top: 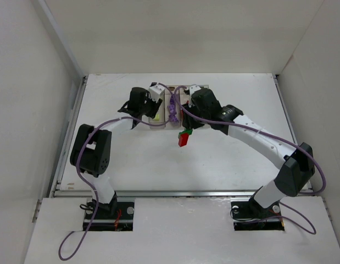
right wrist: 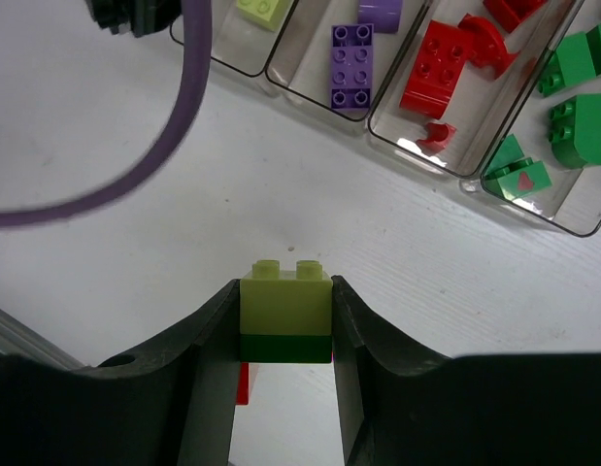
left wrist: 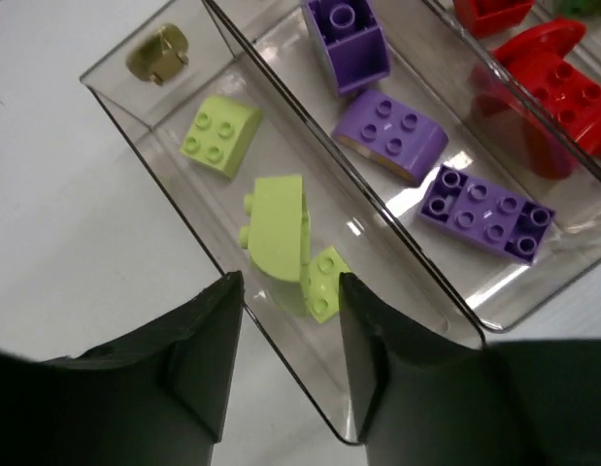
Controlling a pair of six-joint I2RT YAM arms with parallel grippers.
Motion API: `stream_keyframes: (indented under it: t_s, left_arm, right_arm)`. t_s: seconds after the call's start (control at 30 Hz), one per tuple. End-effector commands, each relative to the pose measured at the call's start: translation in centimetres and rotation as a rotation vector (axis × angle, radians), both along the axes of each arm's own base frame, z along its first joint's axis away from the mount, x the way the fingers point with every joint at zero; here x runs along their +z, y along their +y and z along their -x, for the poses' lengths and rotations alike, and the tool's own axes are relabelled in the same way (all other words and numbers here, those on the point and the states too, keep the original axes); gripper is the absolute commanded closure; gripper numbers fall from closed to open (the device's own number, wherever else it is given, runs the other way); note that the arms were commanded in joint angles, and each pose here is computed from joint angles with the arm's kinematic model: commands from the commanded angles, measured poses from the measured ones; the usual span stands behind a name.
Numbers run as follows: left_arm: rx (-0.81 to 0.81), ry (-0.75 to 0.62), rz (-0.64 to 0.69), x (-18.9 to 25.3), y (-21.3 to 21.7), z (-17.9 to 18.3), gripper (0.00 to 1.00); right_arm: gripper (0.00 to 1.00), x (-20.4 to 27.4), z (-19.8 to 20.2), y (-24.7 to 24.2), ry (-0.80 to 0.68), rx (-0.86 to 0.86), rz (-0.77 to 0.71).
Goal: Sort the legos into containers by color
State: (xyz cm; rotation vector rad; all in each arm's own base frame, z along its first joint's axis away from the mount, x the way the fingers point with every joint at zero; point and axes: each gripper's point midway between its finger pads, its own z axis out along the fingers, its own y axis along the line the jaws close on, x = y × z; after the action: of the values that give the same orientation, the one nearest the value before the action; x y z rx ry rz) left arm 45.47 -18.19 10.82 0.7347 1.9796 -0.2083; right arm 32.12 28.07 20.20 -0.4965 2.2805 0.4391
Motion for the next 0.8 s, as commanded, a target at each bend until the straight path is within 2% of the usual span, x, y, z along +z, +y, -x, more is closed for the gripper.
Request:
stream_keyframes:
  t_s: [0.0,0.03,0.1,0.13,0.27,0.4,0.57,0.7,0.77]
  left_arm:
    - [0.002,-0.073,0.044,4.1,-0.1,-2.7,0.57]
    - [-0.015,-0.036,0.043,3.3,-0.3,-2.4,0.28]
    - [-0.050,-0.022,0.059,3.5,-1.0,-2.0,0.15]
    - [-0.064,-0.001,0.077,3.6,-1.3,-1.5,0.00]
    - [-0.125,0.030,0.113,5.5,-1.8,-0.3,0.00]
    - [-0.269,0.052,0.128,8.6,-2.1,2.7,0.01]
    - [-0.551,-0.023,0.113,13.4,-4.4,9.4,0.00]
    - [-0.735,-0.029,0.161,14.7,-6.7,15.8,0.00]
    - [-0.772,-0.031,0.173,14.8,-7.5,17.4,0.00]
  right_arm:
    - [1.00,2.8,-0.7,0.5,-0.079,-0.009,-0.066]
    - [1.00,3.4,-0.9,0.6,-0.088,-0.010,-0.074]
    - [1.00,3.9,-1.5,0.6,-0.102,-0.013,-0.076]
    - [1.00,4.0,-1.6,0.7,-0.099,-0.013,-0.073]
    - [1.00,4.8,-2.4,0.0,-0.106,-0.050,-0.084]
    - [1.00,7.1,-3.4,-1.1,-0.154,-0.134,-0.151]
    - [1.00,10.4,-3.7,-1.7,-0.204,-0.213,-0.266]
    - [1.00,11.8,-3.5,-1.9,-0.221,-0.250,-0.300]
    - [1.00,11.6,-3.3,-1.8,-0.213,-0.258,-0.296]
